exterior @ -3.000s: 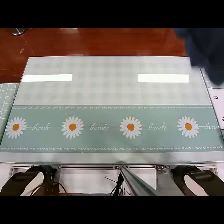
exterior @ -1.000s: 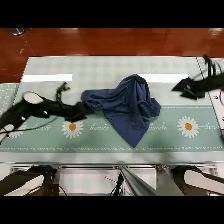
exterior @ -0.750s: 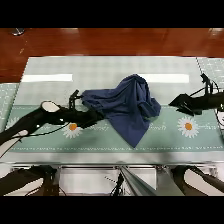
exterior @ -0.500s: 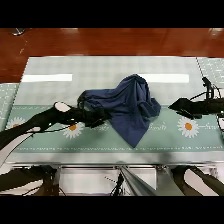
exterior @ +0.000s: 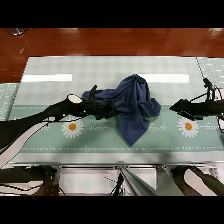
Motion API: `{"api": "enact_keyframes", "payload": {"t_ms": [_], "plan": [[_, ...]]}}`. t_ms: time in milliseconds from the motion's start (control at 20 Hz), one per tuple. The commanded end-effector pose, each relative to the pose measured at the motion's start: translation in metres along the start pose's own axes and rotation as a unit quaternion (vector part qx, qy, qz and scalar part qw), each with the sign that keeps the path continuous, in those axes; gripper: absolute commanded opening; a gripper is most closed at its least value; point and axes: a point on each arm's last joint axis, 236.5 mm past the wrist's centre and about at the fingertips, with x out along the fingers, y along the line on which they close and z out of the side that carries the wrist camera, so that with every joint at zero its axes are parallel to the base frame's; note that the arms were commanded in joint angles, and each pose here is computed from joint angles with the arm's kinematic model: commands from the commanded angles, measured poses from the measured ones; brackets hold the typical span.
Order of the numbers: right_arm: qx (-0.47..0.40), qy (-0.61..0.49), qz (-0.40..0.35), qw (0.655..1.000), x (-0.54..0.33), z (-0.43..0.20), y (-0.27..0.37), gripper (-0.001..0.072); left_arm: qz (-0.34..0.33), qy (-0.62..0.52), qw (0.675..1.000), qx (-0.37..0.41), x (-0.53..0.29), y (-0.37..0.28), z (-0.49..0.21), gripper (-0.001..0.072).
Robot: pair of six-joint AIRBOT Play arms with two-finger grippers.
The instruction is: Fold the shirts.
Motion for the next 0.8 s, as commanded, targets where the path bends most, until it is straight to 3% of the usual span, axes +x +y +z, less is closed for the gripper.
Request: {"api": "enact_keyframes", "payload": {"t_ms": [0,350,750], "plan": [[0.050,0.000,-0.001,0.999,0.011,0.006,-0.007,0.0626,-0.013,0.010,1.000,0.003,-0.002,-0.008,0.003,0.0024],[0.132,0.091,0.078,0.984,0.063,-0.012,0.003,0.0621,-0.020,0.021,1.000,0.011,-0.006,-0.010,0.001,0.0024],[0.091,0.110,0.097,0.985,0.108,-0.012,0.057,0.0600,-0.020,0.021,1.000,0.011,-0.006,-0.010,0.001,0.0025]]}}
